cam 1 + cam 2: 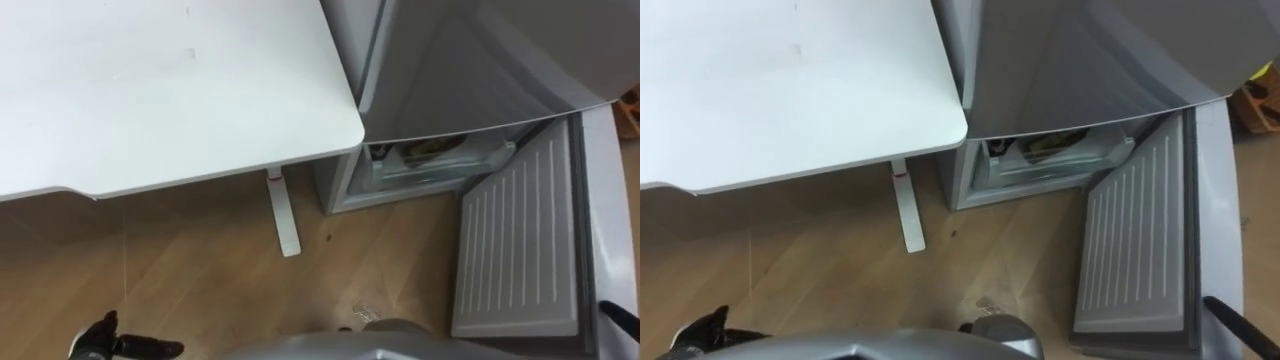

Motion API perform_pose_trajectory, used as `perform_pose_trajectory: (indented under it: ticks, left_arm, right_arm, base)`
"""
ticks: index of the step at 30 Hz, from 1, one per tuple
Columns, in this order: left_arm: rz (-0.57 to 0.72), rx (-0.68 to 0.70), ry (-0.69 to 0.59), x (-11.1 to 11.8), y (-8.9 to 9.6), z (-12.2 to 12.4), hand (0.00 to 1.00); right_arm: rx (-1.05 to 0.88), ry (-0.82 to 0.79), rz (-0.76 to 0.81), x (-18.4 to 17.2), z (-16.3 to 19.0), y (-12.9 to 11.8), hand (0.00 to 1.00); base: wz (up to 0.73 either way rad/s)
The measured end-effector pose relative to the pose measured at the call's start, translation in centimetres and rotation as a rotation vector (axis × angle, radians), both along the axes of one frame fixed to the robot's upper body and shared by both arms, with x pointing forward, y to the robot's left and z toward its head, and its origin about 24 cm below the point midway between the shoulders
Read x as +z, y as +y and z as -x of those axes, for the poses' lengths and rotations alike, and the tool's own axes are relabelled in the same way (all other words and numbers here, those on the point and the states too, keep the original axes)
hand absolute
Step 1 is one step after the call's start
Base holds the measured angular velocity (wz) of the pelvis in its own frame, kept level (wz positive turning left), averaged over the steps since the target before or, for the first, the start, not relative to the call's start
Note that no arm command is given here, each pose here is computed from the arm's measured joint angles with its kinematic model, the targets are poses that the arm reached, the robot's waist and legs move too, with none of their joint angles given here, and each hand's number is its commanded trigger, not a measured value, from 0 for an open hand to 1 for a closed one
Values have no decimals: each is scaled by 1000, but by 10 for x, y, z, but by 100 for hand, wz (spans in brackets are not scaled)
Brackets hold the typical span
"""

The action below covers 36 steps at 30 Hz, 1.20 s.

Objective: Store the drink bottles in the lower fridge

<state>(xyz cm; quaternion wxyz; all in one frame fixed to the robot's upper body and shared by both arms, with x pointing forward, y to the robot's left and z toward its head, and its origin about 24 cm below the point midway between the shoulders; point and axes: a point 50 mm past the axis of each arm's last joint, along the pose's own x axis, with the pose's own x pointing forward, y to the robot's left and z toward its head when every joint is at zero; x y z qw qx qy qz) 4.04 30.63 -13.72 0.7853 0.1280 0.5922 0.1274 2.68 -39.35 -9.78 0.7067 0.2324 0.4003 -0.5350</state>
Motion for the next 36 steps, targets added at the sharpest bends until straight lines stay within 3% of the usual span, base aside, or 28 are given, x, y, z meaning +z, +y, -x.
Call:
perform_pose_trajectory:
  ticks: [6, 17, 24, 36]
  left_arm:
    - [26, -60, -7, -2, -7, -5, 0]
    - [62, -155, 21, -10, -23, -4, 0]
    - [66, -150, 42, -11, -23, 6, 0]
    - [71, -198, 25, -14, -33, -3, 0]
  right_arm:
    - [102, -10, -8, -7, -11, 12, 0]
    - [567, -245, -37, -6, -89, 51, 0]
    - [599, -259, -78, -10, -92, 61, 0]
    - [401, -458, -182, -24, -89, 94, 0]
  base:
    - [-8]
    - [0]
    - [4]
    - [-2]
